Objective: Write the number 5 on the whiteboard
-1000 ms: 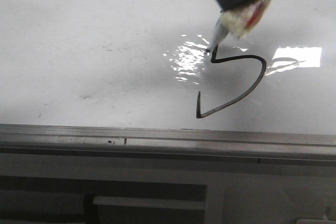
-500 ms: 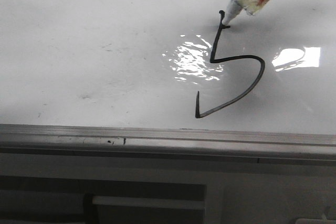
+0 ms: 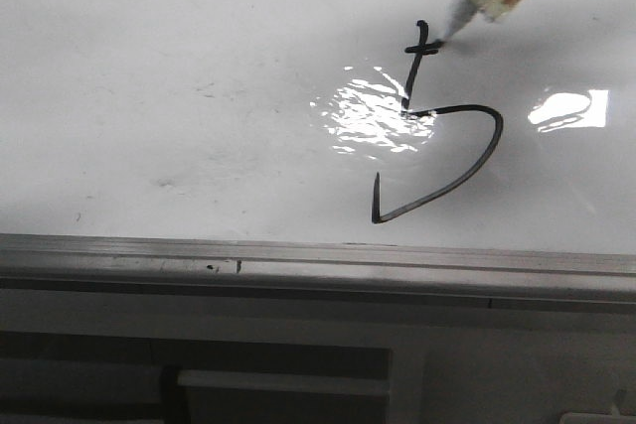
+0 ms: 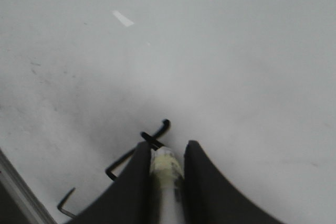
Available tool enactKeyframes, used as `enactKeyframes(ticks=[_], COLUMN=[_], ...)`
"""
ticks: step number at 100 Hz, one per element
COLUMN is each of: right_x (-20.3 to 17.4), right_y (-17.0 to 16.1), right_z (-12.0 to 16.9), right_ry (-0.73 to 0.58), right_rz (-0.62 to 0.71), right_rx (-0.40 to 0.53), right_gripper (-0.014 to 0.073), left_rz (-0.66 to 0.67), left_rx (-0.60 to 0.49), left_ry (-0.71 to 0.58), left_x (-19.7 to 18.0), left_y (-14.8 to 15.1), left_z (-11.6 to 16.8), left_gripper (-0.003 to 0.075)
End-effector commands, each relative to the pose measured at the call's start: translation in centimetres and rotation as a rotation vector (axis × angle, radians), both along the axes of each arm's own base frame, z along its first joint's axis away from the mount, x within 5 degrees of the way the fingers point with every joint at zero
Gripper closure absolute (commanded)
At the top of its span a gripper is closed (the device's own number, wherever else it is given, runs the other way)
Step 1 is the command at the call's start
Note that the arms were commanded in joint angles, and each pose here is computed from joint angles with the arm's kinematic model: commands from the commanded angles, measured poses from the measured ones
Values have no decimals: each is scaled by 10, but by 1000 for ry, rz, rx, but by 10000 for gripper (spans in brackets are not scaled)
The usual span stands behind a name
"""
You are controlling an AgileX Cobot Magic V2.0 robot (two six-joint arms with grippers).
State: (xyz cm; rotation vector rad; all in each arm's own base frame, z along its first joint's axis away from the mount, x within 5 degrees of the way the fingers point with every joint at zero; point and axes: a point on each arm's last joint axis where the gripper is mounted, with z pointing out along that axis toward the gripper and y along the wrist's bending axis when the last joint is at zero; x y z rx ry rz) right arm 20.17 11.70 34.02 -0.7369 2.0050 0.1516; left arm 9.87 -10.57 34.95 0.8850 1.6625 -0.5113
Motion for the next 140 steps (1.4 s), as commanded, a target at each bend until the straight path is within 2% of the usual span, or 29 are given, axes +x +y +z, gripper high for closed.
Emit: enactKeyframes(ticks=[1,11,22,38,52,59,66,69,75,81,90,104,118,140], right_x=[-1,-9,-18,-17,-33,-46,-58,-63,-70,-77,-85,-96,-99,-101], right_y=[-22,-39,-47,-43,-28,-17,-4,2,14,28,48,70,77,77], right_z=[13,17,19,21,36,44,48,49,48,43,35,24,19,19], right_ry=[-62,-55,-61,-115,-206,-255,-286,-289,-293,-279,-246,-205,-169,-139], right_rz=[-75,-153,-171,-145,-38,51,152,192,278,361,455,556,579,575], right_rx=[-92,-114,-111,-73,24,65,101,111,101,86,70,40,48,75], right_gripper=[654,654,654,659,659,659,660,660,660,660,666,666,666,666], left_rz=[23,22,21,24,26,23,18,14,-11,-84,-209,-348,-370,-364], left_rx=[-84,-83,-80,-87,-113,-126,-111,-94,-47,53,163,239,250,267], left_ry=[-61,-60,-57,-63,-51,-31,6,24,42,35,9,-37,-69,-56], left_x=[1,1,1,1,1,1,4,6,9,10,7,1,4,10], left_y=[2,2,2,2,1,0,-4,-7,-14,-24,-44,-75,-94,-102], left_z=[16,16,16,17,18,17,14,10,5,0,-6,-15,-22,-31], left_gripper=[741,741,741,740,715,616,443,345,206,151,174,259,344,446])
